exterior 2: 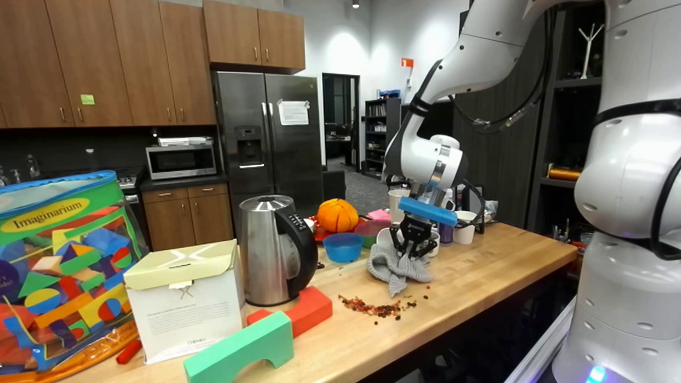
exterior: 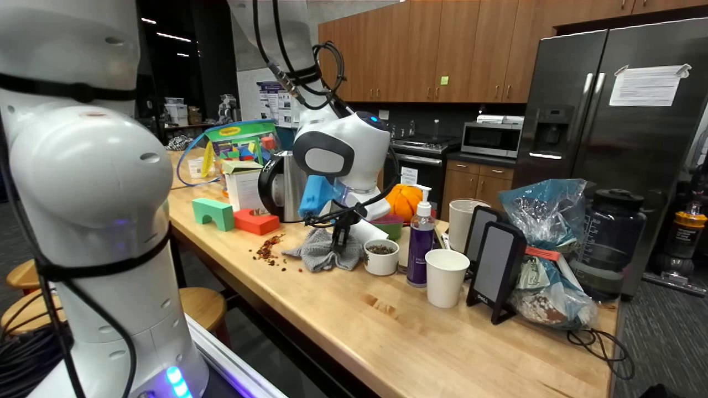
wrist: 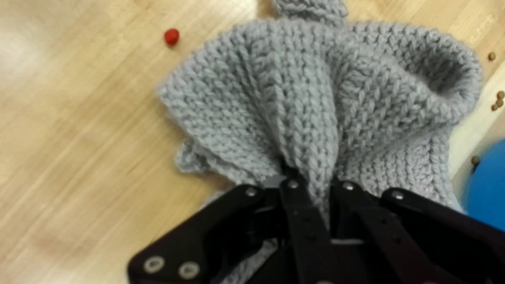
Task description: Wipe the table with the gray cloth
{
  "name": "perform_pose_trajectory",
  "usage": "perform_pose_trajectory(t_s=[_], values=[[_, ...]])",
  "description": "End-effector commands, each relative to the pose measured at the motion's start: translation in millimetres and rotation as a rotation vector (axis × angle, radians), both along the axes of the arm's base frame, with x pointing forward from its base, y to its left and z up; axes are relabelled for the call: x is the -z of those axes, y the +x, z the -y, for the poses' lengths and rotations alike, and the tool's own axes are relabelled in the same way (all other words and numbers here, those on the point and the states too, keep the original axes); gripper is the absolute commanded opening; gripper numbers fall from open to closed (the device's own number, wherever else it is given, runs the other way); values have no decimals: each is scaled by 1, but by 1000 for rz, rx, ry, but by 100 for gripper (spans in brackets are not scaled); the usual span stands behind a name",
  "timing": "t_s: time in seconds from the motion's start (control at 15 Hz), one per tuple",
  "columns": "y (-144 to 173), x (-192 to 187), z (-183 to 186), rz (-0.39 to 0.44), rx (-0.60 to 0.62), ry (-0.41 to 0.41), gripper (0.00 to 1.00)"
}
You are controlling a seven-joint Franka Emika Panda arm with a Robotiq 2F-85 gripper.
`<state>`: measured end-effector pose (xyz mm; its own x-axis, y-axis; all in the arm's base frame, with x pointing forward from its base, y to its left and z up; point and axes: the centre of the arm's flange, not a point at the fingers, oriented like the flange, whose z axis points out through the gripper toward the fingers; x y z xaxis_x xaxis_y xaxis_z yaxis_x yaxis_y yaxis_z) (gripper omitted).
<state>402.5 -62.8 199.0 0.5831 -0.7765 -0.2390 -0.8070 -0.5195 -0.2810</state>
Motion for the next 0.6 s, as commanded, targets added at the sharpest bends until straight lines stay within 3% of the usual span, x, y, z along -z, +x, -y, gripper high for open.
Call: perform_pose_trajectory(t_s=[0.0, 0.27, 0.53], values=[[-21, 37, 30, -58, 25, 10, 3], [-12, 37, 19, -68, -8, -6, 3], [2, 33, -12, -69, -110, -73, 3]])
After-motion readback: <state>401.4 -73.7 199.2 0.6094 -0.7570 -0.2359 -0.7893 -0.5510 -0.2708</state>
